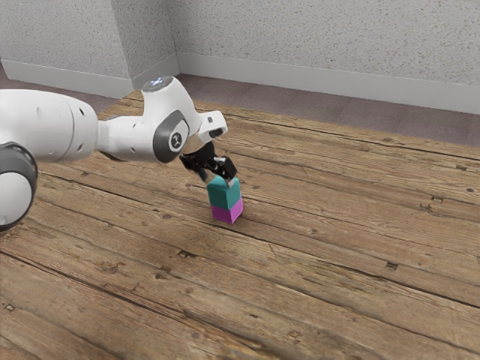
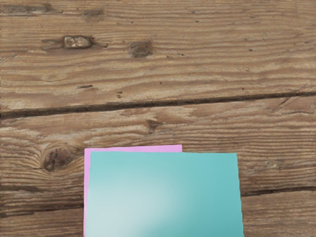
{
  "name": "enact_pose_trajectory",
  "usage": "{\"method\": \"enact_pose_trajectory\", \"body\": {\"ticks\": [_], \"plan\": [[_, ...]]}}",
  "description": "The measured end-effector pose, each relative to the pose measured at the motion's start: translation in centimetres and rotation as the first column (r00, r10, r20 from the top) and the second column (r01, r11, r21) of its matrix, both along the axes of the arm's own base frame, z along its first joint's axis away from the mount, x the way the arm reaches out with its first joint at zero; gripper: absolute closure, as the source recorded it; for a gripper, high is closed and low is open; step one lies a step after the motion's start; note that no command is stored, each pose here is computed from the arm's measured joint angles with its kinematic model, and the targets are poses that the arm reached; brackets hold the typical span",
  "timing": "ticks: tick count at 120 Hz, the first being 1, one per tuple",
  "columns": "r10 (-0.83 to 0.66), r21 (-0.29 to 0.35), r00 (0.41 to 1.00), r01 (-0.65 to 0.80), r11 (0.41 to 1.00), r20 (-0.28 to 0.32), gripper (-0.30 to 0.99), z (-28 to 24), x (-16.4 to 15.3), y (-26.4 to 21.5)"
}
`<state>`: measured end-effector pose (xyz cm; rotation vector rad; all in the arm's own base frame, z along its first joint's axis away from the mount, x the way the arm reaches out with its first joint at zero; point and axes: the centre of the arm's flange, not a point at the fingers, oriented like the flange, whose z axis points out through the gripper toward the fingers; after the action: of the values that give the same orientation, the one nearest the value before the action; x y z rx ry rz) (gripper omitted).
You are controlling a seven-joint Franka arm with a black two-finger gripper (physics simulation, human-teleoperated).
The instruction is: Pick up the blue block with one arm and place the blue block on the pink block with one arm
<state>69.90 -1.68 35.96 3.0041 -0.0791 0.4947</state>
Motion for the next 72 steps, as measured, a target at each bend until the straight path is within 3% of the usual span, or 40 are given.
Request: {"method": "enact_pose_trajectory", "body": {"ticks": [19,72], "plan": [[-0.011,0.004,1.0,0.011,1.0,0.022,0.02,2.2,-0.2,0.0],[-0.026,0.005,1.0,0.026,1.0,-0.006,0.0,3.4,-0.8,0.2]]}}
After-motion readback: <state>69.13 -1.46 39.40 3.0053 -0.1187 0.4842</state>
